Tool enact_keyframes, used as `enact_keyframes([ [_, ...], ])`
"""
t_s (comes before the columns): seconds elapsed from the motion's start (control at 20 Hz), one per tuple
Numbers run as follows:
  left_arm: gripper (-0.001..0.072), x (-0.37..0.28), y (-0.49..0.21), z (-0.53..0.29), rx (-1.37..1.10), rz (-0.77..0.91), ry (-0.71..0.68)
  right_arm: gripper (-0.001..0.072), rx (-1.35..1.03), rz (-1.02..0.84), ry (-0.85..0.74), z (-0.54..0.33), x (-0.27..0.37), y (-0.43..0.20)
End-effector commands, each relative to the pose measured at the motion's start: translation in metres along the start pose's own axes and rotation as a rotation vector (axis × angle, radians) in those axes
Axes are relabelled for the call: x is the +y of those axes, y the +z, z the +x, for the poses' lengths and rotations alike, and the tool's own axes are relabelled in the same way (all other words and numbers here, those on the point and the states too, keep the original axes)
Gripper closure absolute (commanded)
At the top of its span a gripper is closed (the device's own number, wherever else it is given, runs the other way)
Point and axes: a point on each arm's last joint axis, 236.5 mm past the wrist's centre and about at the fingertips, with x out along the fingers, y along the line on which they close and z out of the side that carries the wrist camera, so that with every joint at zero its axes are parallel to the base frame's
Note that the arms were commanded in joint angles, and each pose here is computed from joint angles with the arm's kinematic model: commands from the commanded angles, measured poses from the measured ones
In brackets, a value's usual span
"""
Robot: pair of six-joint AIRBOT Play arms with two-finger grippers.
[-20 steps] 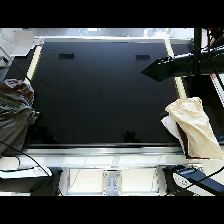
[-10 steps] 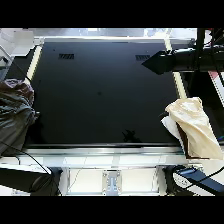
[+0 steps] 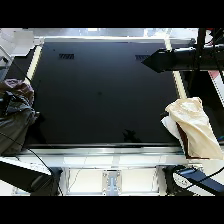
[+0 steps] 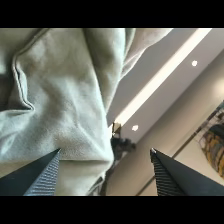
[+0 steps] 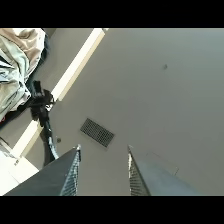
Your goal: Fold the shirts.
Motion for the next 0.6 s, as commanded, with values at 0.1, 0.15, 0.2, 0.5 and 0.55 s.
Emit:
enact_keyframes([
  [0.1,0.0047,0.032,-0.009,0.005,0.049,0.019,0.124,0.0379,-0.003,0.004,0.000,0.000,0.000,0.001],
  [0.15,0.0047,0.032,-0.009,0.006,0.051,0.021,0.126,0.0379,-0.004,0.004,0.000,0.000,0.000,0.001],
  [0.2,0.0047,0.030,-0.008,0.008,0.049,0.026,0.127,0.0379,-0.003,0.004,0.000,0.000,0.000,0.001],
  [0.5,0.0050,0.022,-0.006,0.031,0.062,0.033,0.106,0.0379,-0.004,0.004,0.000,0.000,0.000,0.001],
  [0.55,0.0063,0.016,-0.006,0.037,0.070,0.024,0.079,0.0379,-0.004,0.004,0.000,0.000,0.000,0.001],
])
